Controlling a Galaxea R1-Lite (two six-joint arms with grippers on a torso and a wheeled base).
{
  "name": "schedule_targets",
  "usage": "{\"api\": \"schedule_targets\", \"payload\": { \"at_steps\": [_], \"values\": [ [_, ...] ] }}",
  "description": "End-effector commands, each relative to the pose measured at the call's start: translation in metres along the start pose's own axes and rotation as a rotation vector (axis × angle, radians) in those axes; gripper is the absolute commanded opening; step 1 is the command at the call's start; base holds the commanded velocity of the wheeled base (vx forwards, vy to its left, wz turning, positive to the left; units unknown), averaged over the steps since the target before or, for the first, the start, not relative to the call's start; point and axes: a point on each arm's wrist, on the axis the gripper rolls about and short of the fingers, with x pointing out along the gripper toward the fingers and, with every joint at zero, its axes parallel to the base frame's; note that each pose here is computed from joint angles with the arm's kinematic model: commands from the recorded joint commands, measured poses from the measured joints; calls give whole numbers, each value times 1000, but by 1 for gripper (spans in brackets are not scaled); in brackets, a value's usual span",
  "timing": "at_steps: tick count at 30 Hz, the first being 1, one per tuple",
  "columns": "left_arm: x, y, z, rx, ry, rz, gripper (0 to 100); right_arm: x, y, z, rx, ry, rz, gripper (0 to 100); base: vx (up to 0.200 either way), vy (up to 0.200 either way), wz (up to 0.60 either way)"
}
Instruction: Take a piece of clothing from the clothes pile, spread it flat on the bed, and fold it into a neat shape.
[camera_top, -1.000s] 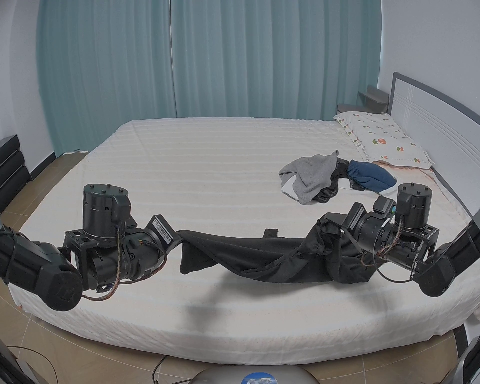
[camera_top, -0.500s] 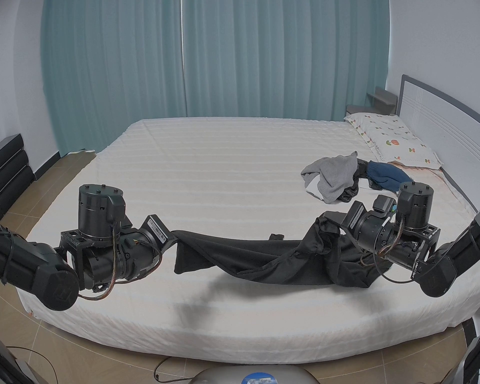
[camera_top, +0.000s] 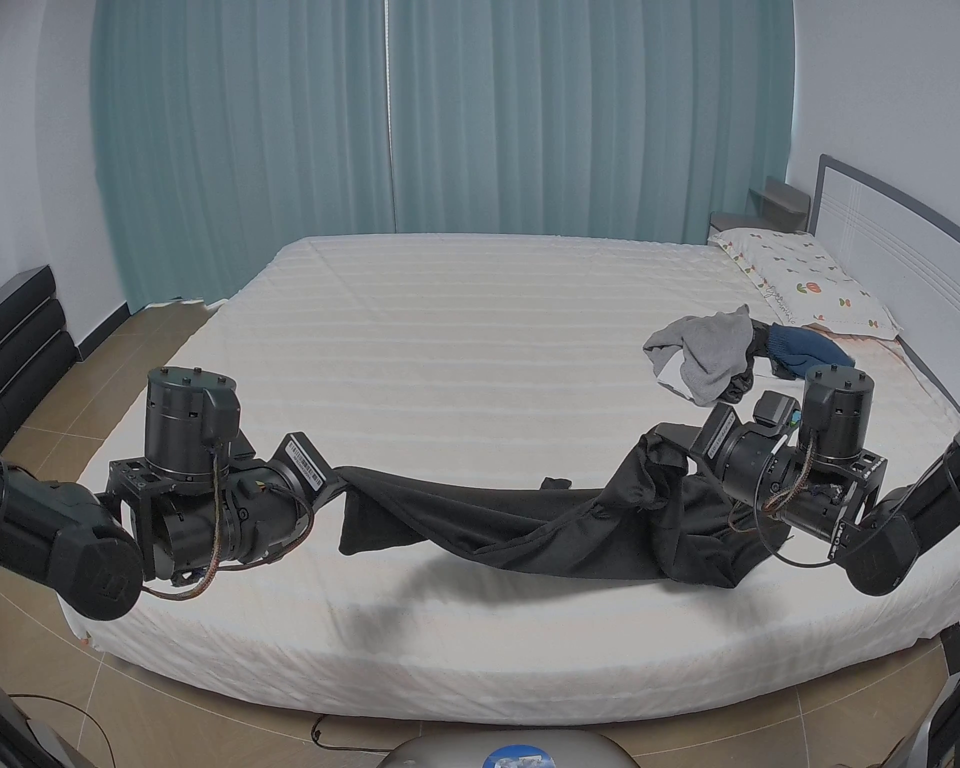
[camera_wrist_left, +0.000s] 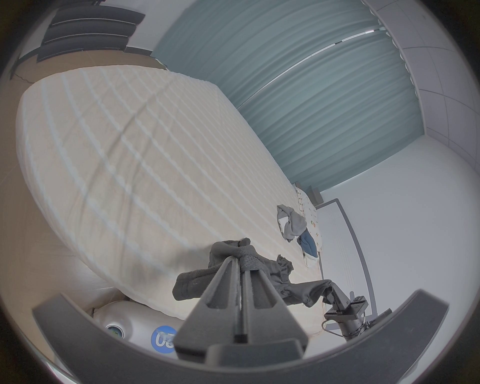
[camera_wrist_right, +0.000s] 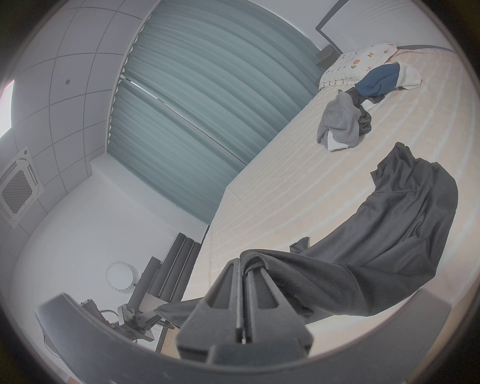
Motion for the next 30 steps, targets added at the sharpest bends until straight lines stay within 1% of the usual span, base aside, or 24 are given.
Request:
{"api": "schedule_targets", "payload": {
  "at_steps": [1,7,20,30],
  "values": [
    [-1,0,0,0,2,-2,0,-6,-2,1,1,-4,-7,0,0,0,0],
    [-3,1,-2,1,6,2,0,-10,-5,3,3,-13,-22,0,0,0,0],
    [-11,5,-7,7,15,7,0,-25,-4,1,4,-4,-20,0,0,0,0],
    [-34,2,-16,27,22,-31,0,-56,4,-1,-1,-12,3,0,-200,0,0]
  ]
}}
